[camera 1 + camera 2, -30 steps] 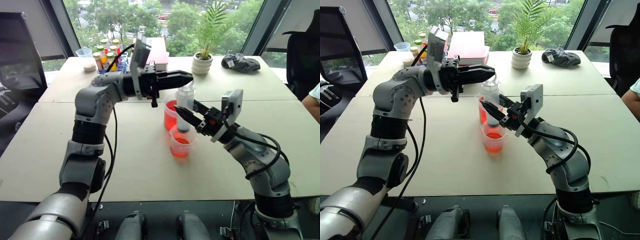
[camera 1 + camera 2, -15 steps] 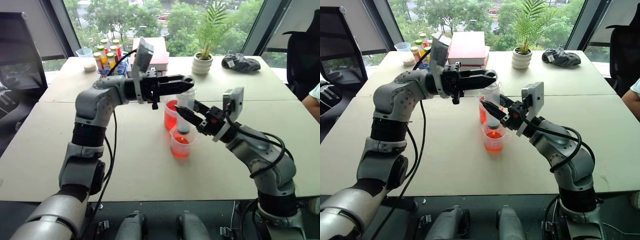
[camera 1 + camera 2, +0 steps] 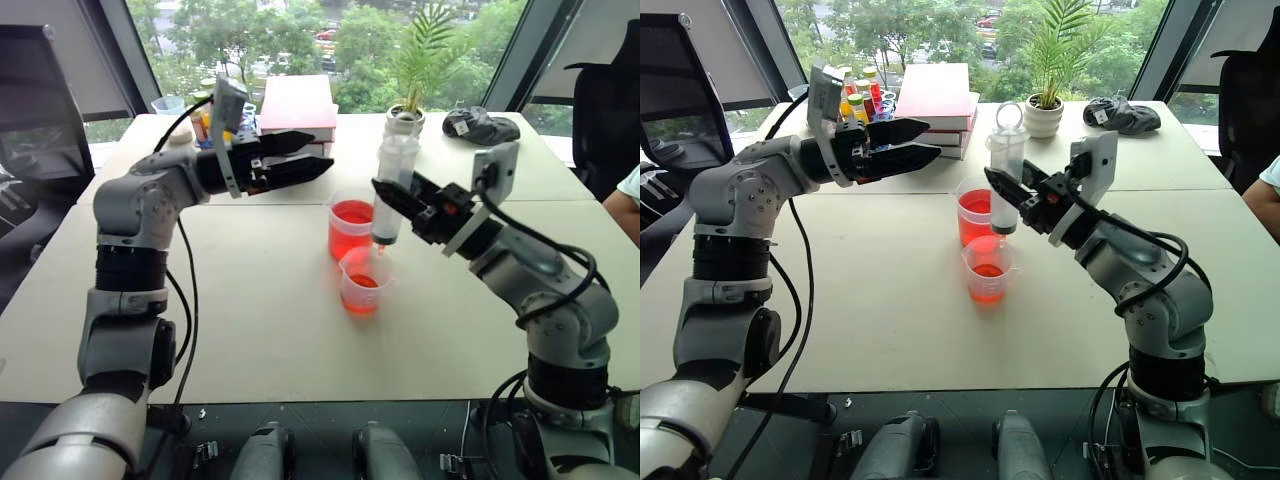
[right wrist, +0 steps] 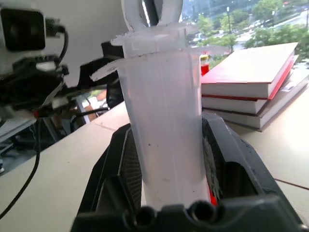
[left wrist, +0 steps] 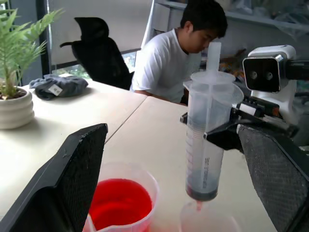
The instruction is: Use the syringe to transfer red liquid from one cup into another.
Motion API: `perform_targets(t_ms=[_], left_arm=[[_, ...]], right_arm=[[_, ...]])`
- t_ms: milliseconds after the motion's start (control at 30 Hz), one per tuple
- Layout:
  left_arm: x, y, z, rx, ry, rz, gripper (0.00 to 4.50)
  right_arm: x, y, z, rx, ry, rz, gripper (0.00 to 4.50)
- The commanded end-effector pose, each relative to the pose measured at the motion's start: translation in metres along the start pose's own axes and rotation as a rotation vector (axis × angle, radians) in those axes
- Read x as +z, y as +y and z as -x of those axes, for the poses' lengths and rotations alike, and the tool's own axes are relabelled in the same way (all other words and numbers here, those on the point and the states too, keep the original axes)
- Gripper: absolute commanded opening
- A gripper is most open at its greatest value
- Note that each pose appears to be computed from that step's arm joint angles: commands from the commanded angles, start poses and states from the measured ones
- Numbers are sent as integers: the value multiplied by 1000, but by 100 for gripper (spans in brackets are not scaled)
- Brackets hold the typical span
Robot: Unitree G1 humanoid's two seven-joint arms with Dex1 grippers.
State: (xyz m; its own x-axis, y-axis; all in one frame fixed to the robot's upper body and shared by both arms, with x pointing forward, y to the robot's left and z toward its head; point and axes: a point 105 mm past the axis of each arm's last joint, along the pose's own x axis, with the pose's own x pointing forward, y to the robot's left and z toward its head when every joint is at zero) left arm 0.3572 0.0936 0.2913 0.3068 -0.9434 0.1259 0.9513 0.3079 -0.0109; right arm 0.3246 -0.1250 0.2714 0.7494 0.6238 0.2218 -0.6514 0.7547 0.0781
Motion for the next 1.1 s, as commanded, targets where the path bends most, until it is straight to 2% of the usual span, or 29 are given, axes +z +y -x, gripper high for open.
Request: perform_targets(t_ms=[33,67,133,200,333,533,667,733,767,867,1033,1100], left_arm=[[1,-5,6,17,-10,-17,441],[-4,-6,7,20,-1,-16,441],[-12,-10,7,20,8,-13,441],[-16,-13,6,19,9,-11,441],[-29,-17,6,19,34,-23,441],[-44,-23,11,18,65,-26,441],[-51,-25,16,33,88,-28,441],[-54,-25,18,48,99,-26,450],[-55,-26,19,51,102,-25,450],[-58,-28,21,49,115,-24,450],[-61,-35,29,44,150,-6,450],[-63,-36,34,45,165,0,450]], right_arm=[[35,-38,9,-161,50,-71,137],[28,-58,14,-261,178,-66,137],[18,-87,28,-392,335,-88,137],[5,-98,36,-411,434,-133,137],[-39,-117,56,-485,700,-230,137],[-82,-129,65,-489,889,-284,137],[-99,-131,66,-472,940,-290,137],[-102,-134,64,-473,936,-297,238],[-101,-135,63,-471,934,-298,273],[-96,-135,60,-461,911,-313,431],[-47,-124,64,-408,792,-199,441],[-21,-108,67,-338,704,-66,441]])
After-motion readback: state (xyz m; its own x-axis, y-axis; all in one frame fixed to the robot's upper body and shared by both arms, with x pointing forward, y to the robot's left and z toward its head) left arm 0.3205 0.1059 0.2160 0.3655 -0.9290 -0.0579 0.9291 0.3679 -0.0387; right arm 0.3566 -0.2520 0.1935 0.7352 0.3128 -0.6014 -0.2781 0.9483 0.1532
